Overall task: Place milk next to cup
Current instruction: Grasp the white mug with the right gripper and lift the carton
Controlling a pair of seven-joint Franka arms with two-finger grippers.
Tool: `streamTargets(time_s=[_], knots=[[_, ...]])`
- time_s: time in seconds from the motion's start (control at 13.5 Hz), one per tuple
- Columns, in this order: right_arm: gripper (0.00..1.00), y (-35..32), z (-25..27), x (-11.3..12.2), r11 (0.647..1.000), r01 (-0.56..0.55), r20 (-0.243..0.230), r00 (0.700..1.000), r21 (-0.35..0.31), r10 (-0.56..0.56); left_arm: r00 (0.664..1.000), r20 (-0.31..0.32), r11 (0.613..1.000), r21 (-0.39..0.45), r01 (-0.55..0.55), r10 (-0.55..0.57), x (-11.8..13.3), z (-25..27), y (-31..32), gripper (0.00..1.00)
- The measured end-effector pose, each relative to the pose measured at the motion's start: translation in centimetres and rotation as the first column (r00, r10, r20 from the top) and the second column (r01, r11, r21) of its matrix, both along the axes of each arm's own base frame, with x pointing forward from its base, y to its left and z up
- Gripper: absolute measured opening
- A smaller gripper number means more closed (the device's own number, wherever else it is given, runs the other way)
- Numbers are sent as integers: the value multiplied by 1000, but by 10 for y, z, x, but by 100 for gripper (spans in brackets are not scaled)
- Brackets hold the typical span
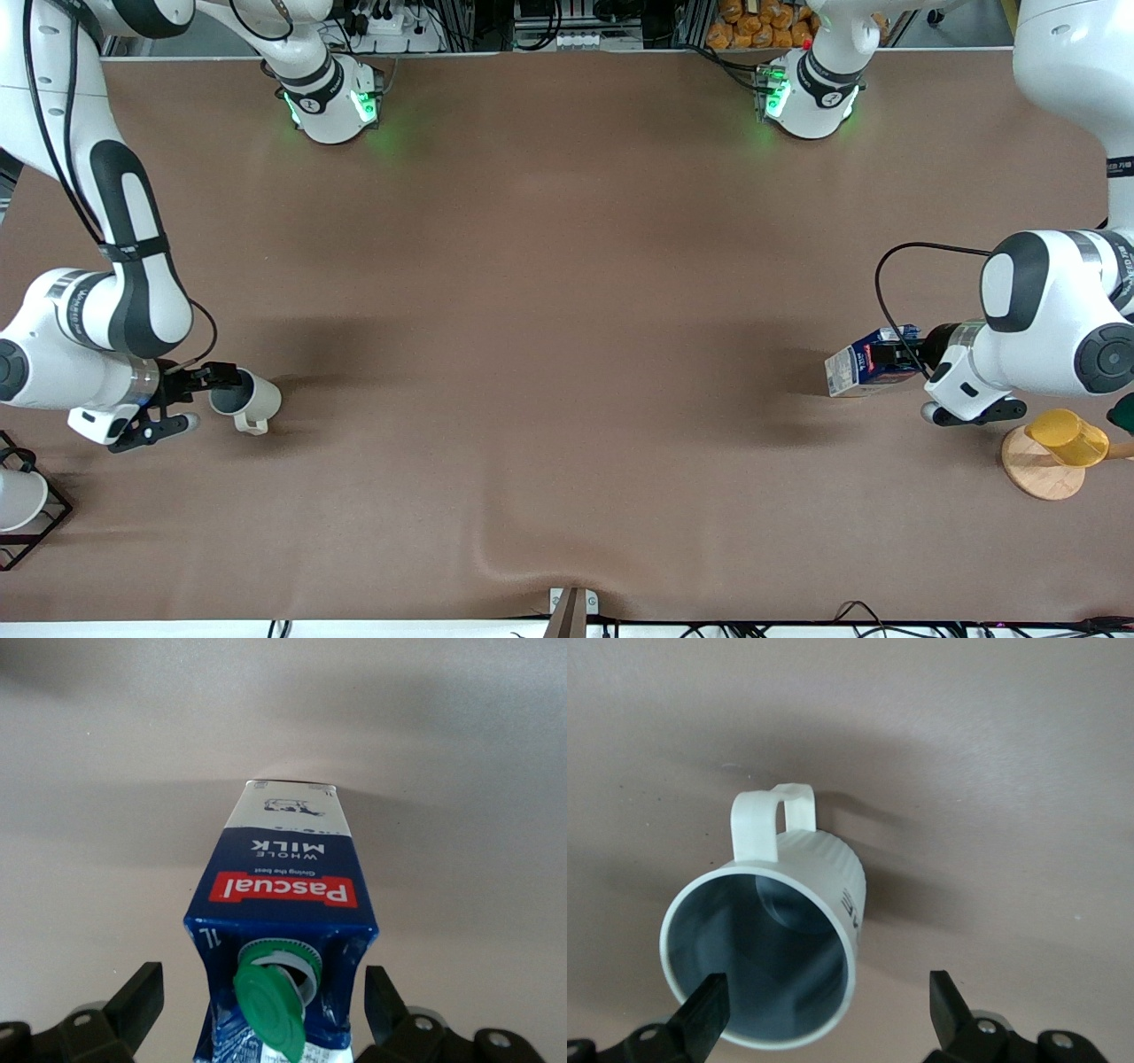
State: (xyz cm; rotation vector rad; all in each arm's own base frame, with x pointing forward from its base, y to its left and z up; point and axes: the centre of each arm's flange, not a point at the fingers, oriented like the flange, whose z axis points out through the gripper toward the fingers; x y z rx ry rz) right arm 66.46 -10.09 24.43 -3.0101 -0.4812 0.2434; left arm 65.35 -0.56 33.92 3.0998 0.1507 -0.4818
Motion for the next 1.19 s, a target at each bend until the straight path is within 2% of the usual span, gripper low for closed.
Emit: streamTargets(time_s=[0.15, 0.22, 0.37, 0.44, 0.52, 0.59, 0.67, 0.74, 0.81, 0.89, 0.96, 1.19], knots=[[100, 2, -15, -1, 1000, -7, -17, 1000, 4, 7, 1000, 2, 1000, 0, 1, -1, 0, 0, -1, 100], [91, 2, -17, -1, 1000, -9, -20, 1000, 5, 9, 1000, 2, 1000, 0, 2, -2, 0, 0, -1, 100], [66, 2, -18, -1, 1000, -7, -20, 1000, 5, 7, 1000, 2, 1000, 0, 1, -1, 0, 0, -1, 97], [53, 1, -17, 0, 1000, -6, -19, 1000, 5, 6, 1000, 2, 1000, 0, 1, -1, 0, 0, -1, 90], [44, 1, -17, 0, 1000, -7, -18, 1000, 5, 7, 1000, 2, 1000, 0, 1, -1, 0, 0, -1, 90], [31, 2, -17, 0, 1000, -7, -17, 1000, 5, 7, 1000, 2, 1000, 0, 1, -1, 0, 0, -1, 85], [19, 2, -16, 1, 1000, -7, -16, 1000, 5, 7, 1000, 2, 1000, 0, 1, -1, 0, 0, -1, 85], [9, 2, -15, 1, 1000, -9, -14, 1000, 5, 9, 1000, 2, 1000, 0, 1, -1, 0, 0, -1, 79], [5, 3, -13, 3, 1000, -12, -9, 1000, 6, 12, 1000, 2, 1000, 0, 1, -1, 0, 0, -1, 67], [5, 4, -10, 5, 1000, -22, 0, 1000, 6, 22, 1000, 3, 1000, 0, 1, -1, 0, 0, -1, 54], [5, 5, -5, 9, 999, -41, 11, 999, 8, 41, 1000, 3, 1000, 0, 1, -1, 1, 0, -1, 50], [5, 9, 8, 16, 994, -109, 29, 994, 18, 108, 1000, 4, 1000, -1, 2, -2, 1, 0, -2, 50]])
